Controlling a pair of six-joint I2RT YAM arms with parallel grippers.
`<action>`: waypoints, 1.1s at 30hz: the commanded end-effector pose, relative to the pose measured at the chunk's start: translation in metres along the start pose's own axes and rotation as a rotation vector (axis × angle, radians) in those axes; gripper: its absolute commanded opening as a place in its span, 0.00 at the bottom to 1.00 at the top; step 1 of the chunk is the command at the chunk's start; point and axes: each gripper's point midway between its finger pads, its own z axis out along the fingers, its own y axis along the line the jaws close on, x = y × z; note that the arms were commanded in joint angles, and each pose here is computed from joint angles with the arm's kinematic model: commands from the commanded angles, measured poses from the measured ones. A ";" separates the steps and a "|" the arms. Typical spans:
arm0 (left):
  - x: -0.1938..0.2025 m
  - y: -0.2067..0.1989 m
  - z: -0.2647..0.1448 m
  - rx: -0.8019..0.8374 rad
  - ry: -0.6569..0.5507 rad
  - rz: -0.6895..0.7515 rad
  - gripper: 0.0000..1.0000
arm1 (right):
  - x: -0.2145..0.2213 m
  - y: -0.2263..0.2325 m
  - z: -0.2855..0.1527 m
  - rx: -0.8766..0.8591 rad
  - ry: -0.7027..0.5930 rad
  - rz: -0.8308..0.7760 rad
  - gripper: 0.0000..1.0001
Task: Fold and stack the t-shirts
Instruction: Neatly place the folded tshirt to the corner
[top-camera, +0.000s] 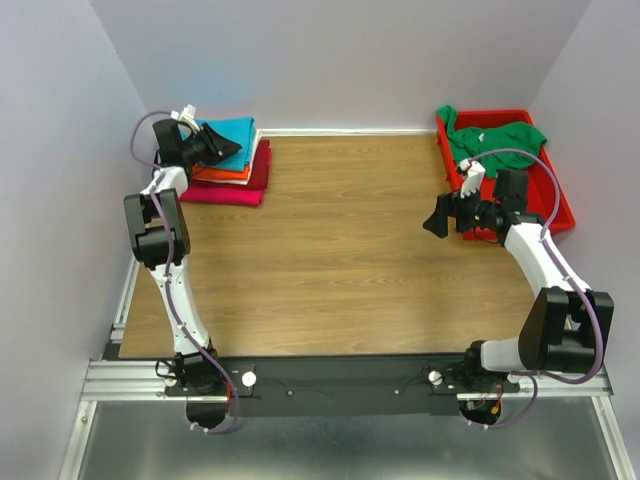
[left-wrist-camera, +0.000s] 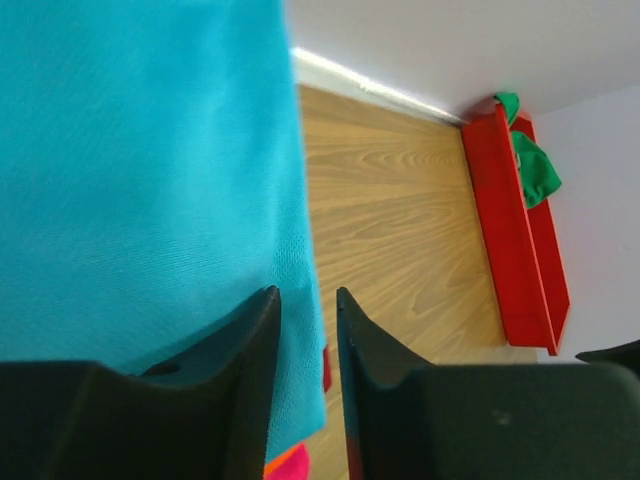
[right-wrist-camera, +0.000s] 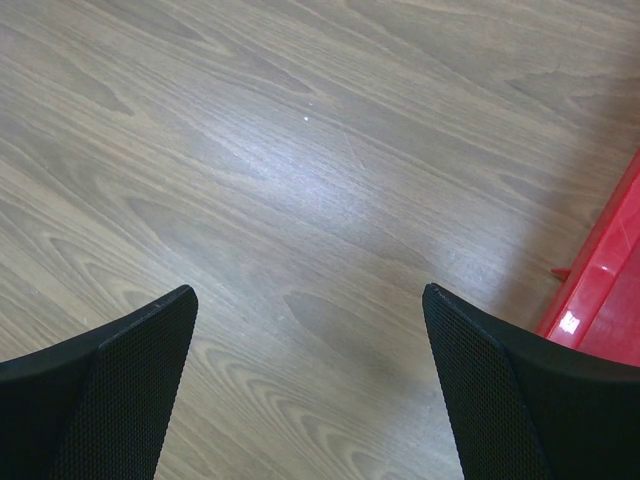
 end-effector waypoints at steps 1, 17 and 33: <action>-0.084 -0.096 -0.047 0.086 -0.148 0.211 0.42 | 0.002 0.002 -0.004 -0.008 -0.005 -0.014 1.00; -0.099 -0.102 -0.089 0.116 -0.209 0.235 0.48 | -0.005 0.006 -0.010 -0.011 -0.031 -0.046 1.00; -0.015 0.083 -0.051 -0.128 -0.116 -0.080 0.46 | 0.004 -0.001 -0.005 -0.004 -0.004 -0.027 1.00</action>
